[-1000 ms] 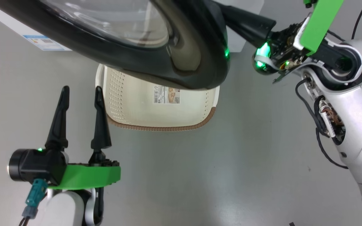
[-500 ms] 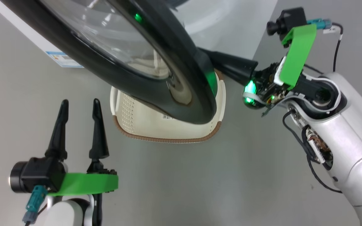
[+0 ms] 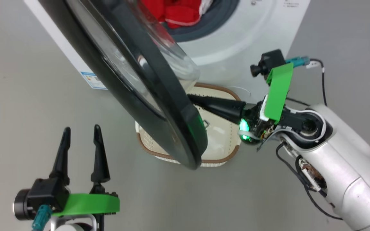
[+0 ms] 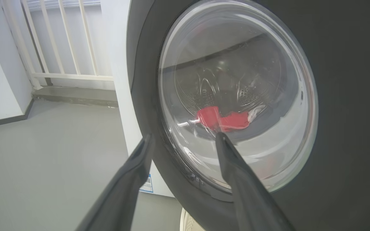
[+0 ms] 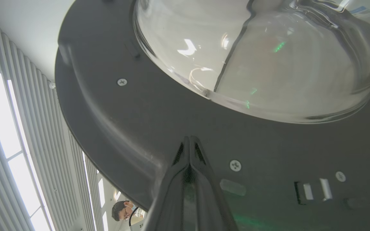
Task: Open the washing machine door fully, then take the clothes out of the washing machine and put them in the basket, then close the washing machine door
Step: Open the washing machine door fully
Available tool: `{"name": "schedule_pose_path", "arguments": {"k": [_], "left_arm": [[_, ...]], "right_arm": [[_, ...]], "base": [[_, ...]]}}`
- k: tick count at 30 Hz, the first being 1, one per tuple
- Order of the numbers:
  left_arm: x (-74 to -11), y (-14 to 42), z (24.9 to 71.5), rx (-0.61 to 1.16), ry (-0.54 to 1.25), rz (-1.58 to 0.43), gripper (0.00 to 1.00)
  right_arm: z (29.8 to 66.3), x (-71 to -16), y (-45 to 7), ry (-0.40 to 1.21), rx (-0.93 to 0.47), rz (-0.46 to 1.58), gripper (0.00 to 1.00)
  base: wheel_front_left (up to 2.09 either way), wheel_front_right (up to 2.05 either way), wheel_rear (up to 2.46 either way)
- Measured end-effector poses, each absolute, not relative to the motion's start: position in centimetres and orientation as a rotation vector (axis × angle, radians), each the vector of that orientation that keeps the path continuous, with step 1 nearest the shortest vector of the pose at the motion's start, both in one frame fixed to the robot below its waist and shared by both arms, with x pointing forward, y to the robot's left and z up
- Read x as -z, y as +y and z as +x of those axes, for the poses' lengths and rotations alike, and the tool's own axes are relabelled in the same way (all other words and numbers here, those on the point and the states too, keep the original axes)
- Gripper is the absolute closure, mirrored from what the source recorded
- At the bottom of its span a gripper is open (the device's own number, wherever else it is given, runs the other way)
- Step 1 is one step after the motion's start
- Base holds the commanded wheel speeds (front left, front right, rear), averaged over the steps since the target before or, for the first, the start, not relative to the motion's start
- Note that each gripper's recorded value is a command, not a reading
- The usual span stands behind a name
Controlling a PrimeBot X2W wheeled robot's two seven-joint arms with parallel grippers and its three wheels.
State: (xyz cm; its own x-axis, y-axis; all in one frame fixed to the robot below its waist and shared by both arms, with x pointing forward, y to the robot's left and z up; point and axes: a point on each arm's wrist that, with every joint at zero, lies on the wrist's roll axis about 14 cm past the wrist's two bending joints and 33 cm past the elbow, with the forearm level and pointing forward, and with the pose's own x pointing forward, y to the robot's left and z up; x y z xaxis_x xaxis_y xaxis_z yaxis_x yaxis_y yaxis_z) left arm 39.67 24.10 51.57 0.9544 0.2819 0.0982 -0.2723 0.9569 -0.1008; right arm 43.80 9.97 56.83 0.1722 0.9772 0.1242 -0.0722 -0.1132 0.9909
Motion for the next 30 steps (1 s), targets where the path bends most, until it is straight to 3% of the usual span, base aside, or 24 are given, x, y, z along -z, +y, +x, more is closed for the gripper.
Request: {"name": "schedule_pose_path", "arguments": {"k": [30], "left_arm": [[-53.9, 30.0, 28.7, -0.516, -0.175, -0.078, 0.00]], "right_arm": [[33.0, -57.2, 20.0, 1.220, -1.404, 1.138, 1.00]], "base": [[0.00, 0.00, 0.00]]}}
